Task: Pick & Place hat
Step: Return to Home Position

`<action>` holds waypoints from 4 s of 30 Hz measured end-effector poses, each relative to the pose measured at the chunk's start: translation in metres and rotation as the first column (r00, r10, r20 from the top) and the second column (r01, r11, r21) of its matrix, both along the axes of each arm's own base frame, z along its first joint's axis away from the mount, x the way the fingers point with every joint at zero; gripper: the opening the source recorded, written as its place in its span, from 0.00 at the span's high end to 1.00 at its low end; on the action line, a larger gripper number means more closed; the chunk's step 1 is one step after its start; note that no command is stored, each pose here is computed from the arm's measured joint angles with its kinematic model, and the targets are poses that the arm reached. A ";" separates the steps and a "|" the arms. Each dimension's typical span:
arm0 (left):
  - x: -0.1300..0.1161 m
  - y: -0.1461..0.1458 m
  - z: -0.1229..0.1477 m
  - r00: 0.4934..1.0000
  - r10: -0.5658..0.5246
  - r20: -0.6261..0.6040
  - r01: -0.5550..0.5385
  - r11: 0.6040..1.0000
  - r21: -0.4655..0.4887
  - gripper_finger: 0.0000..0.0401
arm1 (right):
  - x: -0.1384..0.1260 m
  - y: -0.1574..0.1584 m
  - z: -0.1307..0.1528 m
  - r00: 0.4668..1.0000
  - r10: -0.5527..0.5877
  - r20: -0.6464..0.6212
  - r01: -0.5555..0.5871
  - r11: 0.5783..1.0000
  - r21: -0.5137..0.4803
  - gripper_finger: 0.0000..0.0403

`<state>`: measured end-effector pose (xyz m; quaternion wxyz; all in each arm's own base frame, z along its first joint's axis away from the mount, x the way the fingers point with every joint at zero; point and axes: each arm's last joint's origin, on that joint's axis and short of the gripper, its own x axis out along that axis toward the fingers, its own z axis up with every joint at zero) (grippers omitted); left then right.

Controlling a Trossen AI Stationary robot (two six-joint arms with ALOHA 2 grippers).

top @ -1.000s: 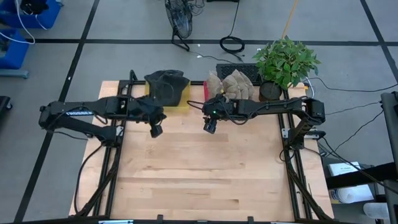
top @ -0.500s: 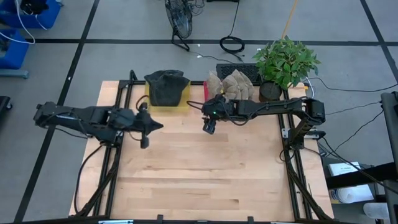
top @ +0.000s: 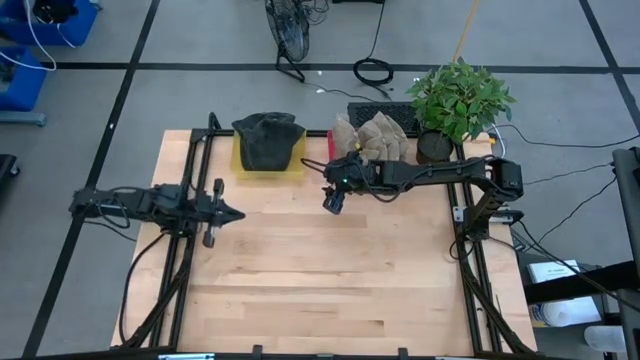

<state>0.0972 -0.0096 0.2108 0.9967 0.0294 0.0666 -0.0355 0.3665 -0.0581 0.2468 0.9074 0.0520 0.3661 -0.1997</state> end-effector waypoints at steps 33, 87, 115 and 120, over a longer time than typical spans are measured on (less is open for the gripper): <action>0.000 0.008 -0.042 0.987 0.034 0.160 -0.029 0.999 -0.033 0.94 | -0.002 0.017 -0.004 0.997 0.061 -0.055 -0.058 0.997 0.041 0.50; 0.000 0.008 -0.041 0.985 0.040 0.166 -0.034 0.999 -0.043 0.91 | -0.268 0.063 -0.052 0.422 0.338 0.841 -0.344 0.918 -0.196 1.00; 0.000 0.008 -0.041 0.985 0.041 0.167 -0.034 0.999 -0.043 0.91 | -0.269 0.060 -0.077 0.645 0.331 0.689 -0.283 0.941 -0.187 1.00; 0.000 0.008 -0.041 0.985 0.040 0.167 -0.034 0.999 -0.043 0.91 | -0.269 0.060 -0.077 0.645 0.331 0.689 -0.283 0.941 -0.187 1.00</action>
